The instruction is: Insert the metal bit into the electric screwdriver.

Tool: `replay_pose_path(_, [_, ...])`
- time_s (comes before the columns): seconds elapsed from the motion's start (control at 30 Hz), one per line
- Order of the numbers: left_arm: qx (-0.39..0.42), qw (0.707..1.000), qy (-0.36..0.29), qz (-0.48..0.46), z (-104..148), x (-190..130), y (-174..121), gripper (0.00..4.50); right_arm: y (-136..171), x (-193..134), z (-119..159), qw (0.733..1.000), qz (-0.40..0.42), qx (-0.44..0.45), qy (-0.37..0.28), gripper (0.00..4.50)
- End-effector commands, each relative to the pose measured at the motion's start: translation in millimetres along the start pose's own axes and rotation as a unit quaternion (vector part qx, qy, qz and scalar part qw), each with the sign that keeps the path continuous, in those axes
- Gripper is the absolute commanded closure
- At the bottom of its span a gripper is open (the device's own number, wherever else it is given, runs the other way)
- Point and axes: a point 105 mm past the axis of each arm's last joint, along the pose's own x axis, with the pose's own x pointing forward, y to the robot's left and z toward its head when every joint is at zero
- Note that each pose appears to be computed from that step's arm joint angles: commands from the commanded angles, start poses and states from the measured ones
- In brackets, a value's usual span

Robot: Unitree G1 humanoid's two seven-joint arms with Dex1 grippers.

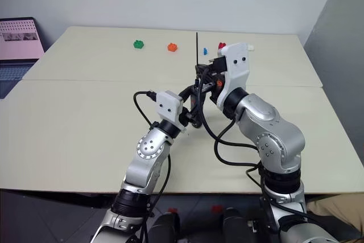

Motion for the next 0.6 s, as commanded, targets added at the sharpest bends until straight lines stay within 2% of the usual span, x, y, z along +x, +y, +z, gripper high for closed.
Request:
replay_pose_path(0.03, [0.010,1.000,-0.010,0.006,5.4,0.7,2.6,2.87,7.7,-4.8,12.0,1.000,0.010,-0.008,-0.025,4.50])
replay_pose_path(0.6, [0.010,1.000,-0.010,0.000,5.4,0.8,0.5,2.87,13.1,-5.4,7.1,1.000,0.015,-0.001,-0.023,4.50])
